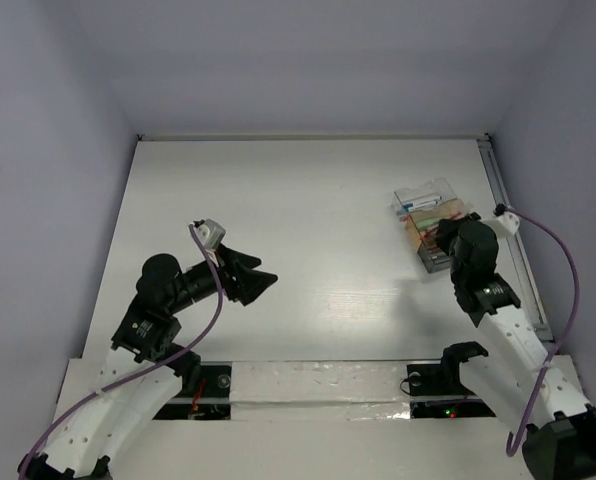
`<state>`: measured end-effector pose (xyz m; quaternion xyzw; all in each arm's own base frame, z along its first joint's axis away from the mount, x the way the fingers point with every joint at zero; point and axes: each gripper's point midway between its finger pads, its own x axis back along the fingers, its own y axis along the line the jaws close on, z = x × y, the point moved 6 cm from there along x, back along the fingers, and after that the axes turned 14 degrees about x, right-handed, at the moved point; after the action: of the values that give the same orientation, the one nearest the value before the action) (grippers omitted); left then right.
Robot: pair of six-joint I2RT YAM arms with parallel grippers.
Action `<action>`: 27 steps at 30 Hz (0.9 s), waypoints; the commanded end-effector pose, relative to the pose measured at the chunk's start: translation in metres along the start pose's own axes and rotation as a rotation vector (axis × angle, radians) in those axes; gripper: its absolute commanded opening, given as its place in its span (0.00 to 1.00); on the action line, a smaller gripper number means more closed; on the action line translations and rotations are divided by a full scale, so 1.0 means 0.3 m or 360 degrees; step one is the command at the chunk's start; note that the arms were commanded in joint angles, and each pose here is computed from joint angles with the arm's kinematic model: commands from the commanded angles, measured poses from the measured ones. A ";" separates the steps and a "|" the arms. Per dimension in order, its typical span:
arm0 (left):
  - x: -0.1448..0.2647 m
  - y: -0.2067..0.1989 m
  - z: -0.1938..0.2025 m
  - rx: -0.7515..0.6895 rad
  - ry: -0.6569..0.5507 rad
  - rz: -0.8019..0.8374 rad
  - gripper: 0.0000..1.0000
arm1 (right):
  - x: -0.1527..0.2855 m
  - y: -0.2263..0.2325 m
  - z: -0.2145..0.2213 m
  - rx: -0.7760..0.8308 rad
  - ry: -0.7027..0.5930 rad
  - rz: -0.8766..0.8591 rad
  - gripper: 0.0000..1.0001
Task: Sort the stationery into containers
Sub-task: Place the pen in the storage box.
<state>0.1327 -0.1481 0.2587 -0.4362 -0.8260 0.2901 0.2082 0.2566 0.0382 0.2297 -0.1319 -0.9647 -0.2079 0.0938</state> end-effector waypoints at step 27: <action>0.032 -0.079 -0.037 -0.0107 -0.0104 0.0083 0.99 | -0.166 -0.261 0.147 0.0057 0.0283 0.0455 0.06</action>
<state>0.1227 -0.1483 0.2630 -0.4413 -0.8290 0.2845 0.1925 0.2666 -0.0249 0.1409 -0.2606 -0.9220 -0.1655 0.2338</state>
